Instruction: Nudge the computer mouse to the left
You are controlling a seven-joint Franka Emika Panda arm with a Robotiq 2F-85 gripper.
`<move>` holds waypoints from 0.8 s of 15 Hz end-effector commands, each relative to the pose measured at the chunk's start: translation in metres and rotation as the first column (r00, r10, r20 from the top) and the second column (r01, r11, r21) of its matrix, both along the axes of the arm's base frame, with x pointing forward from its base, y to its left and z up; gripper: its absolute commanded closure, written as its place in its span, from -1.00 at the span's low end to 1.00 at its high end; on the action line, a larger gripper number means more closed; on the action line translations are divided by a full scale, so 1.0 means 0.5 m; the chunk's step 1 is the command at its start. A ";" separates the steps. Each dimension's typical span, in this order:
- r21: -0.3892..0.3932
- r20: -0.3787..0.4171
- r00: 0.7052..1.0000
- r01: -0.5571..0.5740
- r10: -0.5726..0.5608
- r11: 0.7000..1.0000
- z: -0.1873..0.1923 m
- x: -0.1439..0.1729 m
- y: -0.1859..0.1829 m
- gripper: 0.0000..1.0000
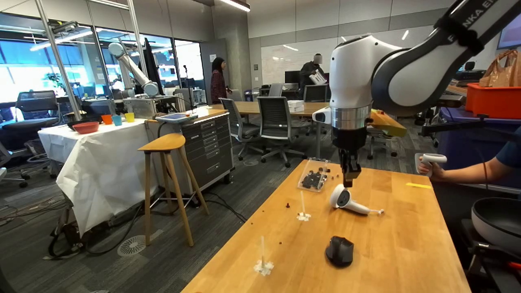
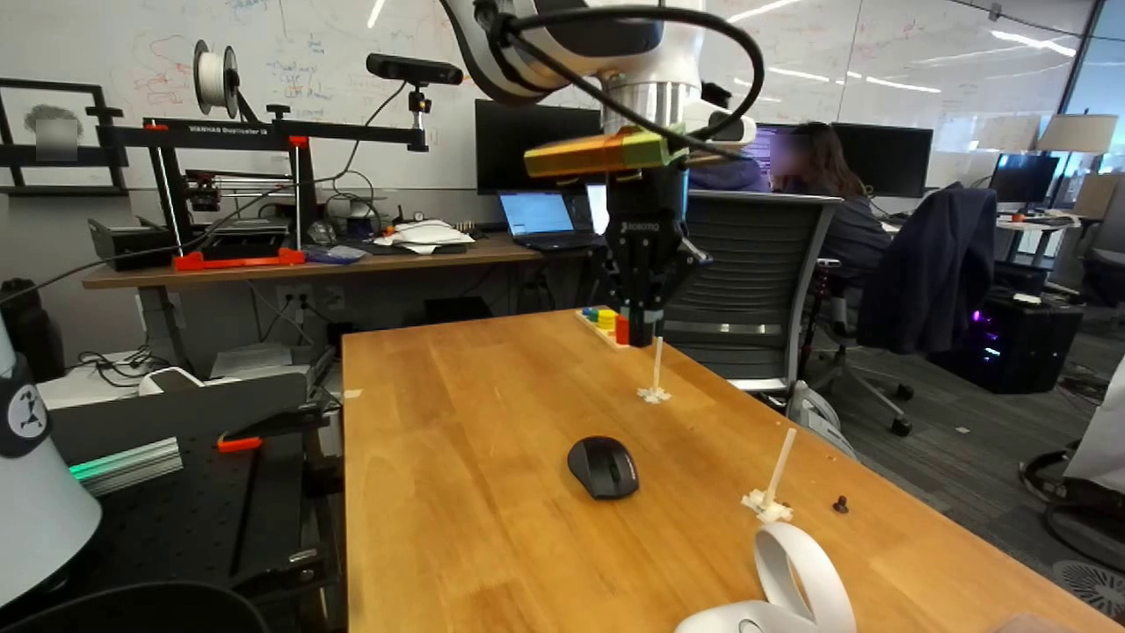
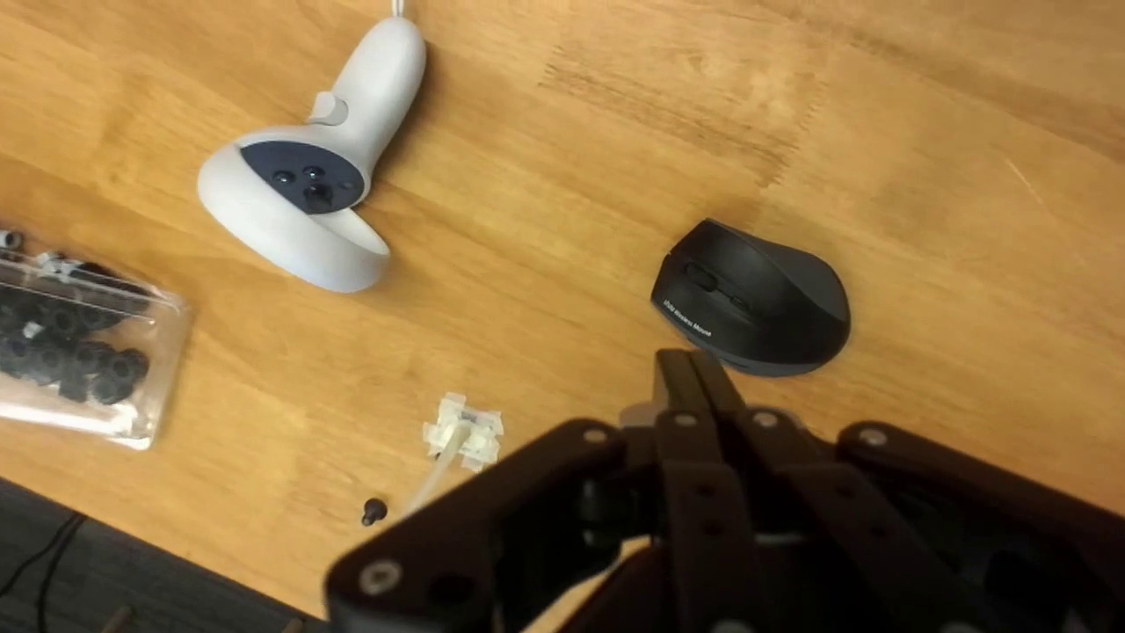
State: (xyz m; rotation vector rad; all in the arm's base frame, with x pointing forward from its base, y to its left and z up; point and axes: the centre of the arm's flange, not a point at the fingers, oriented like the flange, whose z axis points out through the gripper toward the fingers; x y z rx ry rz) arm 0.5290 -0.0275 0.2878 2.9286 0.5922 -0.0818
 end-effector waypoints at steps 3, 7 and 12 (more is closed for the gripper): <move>-0.031 -0.017 1.000 -0.005 0.005 1.000 -0.093 0.031 0.004 0.90; -0.069 -0.019 1.000 -0.010 0.009 0.998 -0.153 0.049 0.004 0.91; -0.096 -0.013 1.000 -0.023 0.022 0.995 -0.216 0.077 0.017 0.91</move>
